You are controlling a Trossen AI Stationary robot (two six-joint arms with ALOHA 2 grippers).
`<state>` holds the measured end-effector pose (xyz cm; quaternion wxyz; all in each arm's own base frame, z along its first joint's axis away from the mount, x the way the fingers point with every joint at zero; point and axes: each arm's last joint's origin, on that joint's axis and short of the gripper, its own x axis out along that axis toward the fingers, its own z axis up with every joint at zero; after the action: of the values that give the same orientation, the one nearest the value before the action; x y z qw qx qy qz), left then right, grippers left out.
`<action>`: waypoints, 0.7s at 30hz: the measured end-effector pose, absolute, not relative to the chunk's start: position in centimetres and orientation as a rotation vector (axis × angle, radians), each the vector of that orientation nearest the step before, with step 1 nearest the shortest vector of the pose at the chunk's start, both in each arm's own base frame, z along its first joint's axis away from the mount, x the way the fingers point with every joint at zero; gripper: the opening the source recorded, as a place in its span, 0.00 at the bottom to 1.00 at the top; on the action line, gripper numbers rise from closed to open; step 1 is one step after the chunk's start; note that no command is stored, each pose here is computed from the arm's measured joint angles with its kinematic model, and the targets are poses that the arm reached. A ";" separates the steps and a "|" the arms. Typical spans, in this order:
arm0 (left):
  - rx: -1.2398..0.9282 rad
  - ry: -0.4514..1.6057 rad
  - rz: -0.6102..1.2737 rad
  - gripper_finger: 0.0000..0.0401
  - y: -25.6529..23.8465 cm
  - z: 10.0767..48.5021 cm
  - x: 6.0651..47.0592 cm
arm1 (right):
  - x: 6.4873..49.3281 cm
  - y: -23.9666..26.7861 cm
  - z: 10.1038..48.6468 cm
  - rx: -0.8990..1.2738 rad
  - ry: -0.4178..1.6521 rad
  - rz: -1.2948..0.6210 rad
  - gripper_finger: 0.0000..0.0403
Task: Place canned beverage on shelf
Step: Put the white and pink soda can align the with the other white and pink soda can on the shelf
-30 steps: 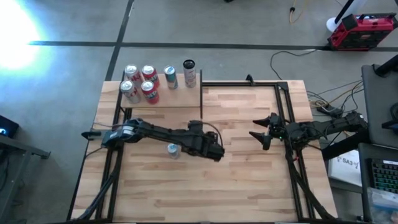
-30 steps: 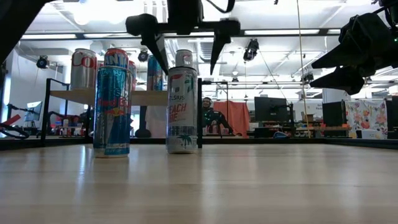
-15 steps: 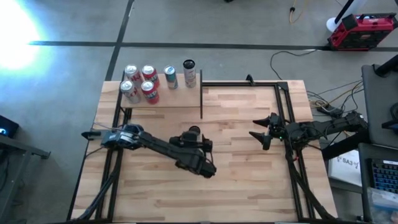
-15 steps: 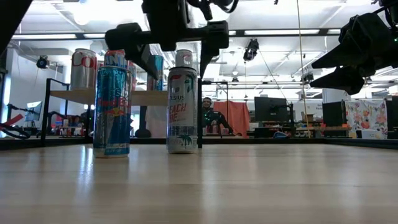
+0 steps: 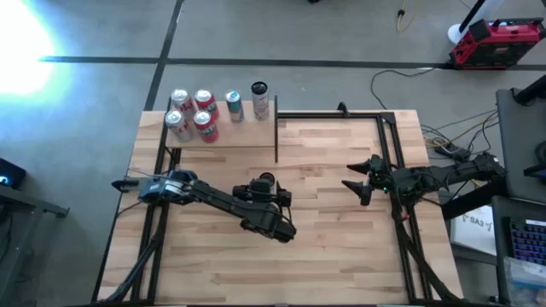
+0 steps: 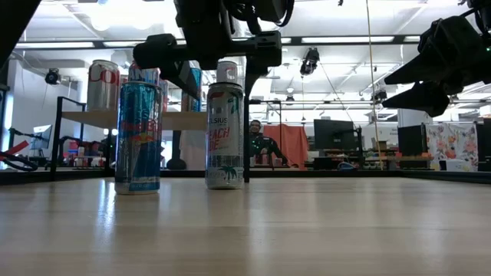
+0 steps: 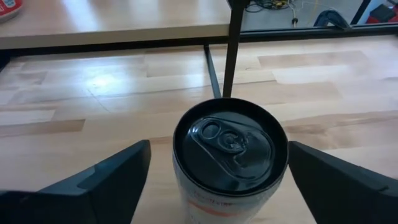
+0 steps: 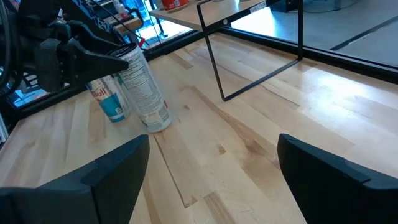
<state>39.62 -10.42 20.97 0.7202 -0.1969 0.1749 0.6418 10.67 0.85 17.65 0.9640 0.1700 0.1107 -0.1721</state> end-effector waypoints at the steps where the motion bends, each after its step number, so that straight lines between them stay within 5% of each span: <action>1: -0.437 0.386 1.420 0.88 -10.4 21.0 39.7 | 10.7 0.8 17.6 0.344 0.224 -0.348 0.83; 11: -0.399 0.425 1.399 0.58 -10.2 20.9 39.8 | 10.7 0.8 17.6 0.344 0.224 -0.348 0.83; 21: -0.442 0.499 1.392 0.58 -10.4 22.3 40.0 | 10.7 0.8 17.6 0.344 0.224 -0.348 0.83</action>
<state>40.02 -10.45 22.30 0.7167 -0.1998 0.2255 0.6290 10.67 0.85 17.64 0.9640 0.1701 0.1107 -0.1721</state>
